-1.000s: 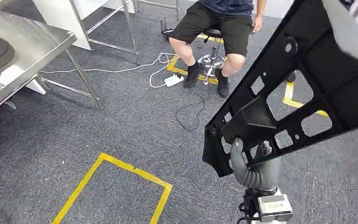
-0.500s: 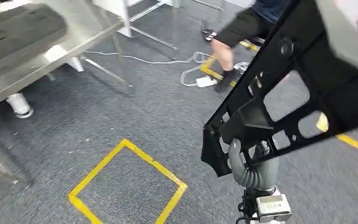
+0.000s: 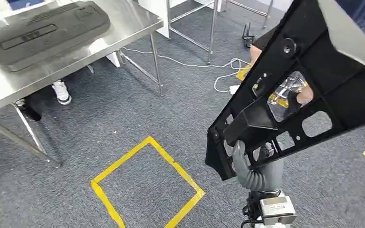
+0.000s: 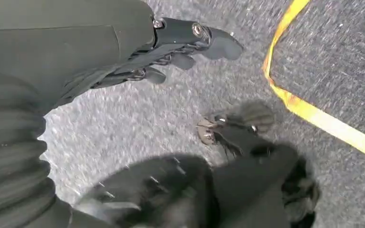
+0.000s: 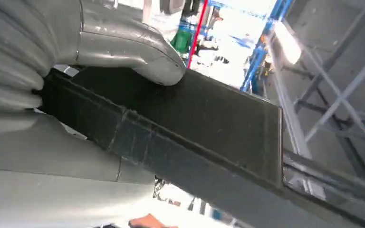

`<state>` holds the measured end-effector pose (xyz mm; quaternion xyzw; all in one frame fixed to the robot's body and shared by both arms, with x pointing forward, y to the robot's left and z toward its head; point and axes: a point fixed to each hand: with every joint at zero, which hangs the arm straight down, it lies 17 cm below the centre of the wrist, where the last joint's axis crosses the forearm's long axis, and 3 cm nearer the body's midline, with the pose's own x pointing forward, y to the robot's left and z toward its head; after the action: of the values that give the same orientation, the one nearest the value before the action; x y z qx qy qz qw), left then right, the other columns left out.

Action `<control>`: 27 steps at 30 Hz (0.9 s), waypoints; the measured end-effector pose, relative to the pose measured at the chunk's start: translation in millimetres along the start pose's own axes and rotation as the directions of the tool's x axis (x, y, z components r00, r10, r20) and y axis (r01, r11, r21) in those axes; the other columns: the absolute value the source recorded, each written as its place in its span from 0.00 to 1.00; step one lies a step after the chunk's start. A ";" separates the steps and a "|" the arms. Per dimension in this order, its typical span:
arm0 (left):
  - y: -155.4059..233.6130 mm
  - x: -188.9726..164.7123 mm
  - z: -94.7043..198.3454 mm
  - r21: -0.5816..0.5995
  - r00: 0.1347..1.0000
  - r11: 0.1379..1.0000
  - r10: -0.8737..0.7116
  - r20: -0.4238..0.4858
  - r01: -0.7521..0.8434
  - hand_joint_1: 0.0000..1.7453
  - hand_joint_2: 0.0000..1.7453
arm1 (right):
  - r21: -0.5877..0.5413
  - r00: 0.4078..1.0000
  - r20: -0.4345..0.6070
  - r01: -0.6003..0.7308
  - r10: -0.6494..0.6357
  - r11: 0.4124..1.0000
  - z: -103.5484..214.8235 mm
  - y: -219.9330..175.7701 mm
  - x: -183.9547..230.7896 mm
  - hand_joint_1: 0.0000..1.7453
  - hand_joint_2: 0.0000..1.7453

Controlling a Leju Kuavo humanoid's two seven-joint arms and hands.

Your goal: Take the parts from the cabinet and place them on the table.

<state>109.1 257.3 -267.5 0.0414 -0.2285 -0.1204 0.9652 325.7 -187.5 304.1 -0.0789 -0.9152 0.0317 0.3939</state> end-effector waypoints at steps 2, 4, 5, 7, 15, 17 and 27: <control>-2.3 1.2 0.2 -0.005 1.000 1.000 0.002 0.004 -0.002 0.00 1.00 | 0.002 1.000 0.001 -0.004 0.004 1.000 0.0 0.5 0.1 1.00 1.00; -2.1 0.4 0.5 -0.005 1.000 1.000 0.002 0.004 -0.002 0.00 1.00 | 0.000 1.000 -0.002 0.002 -0.002 1.000 -0.1 0.2 -0.5 1.00 1.00; -2.0 0.4 0.5 -0.004 1.000 1.000 0.003 0.005 -0.003 0.00 1.00 | -0.002 1.000 -0.004 0.003 -0.003 1.000 -0.4 -0.3 -0.8 1.00 1.00; -1.4 1.8 0.1 -0.003 1.000 1.000 0.003 0.008 -0.003 0.00 1.00 | -0.003 1.000 -0.005 0.004 -0.004 1.000 -0.4 -0.1 -0.8 1.00 1.00; -2.8 3.0 0.0 -0.004 1.000 1.000 0.006 0.010 -0.006 0.00 1.00 | -0.006 1.000 -0.006 0.009 -0.009 1.000 -0.9 -0.6 -0.9 1.00 1.00; -3.0 3.4 0.0 -0.006 1.000 1.000 0.007 0.010 -0.006 0.00 1.00 | -0.006 1.000 -0.006 0.009 -0.009 1.000 -0.9 -0.5 -0.8 1.00 1.00; -4.0 2.6 0.2 -0.011 1.000 1.000 0.005 0.007 -0.005 0.00 1.00 | -0.007 1.000 -0.010 0.010 -0.010 1.000 -1.0 -0.7 -1.5 1.00 1.00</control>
<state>110.5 252.8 -266.8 0.0349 -0.2314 -0.1195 0.9649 327.3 -188.4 303.8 -0.0761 -0.9137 0.0263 0.3983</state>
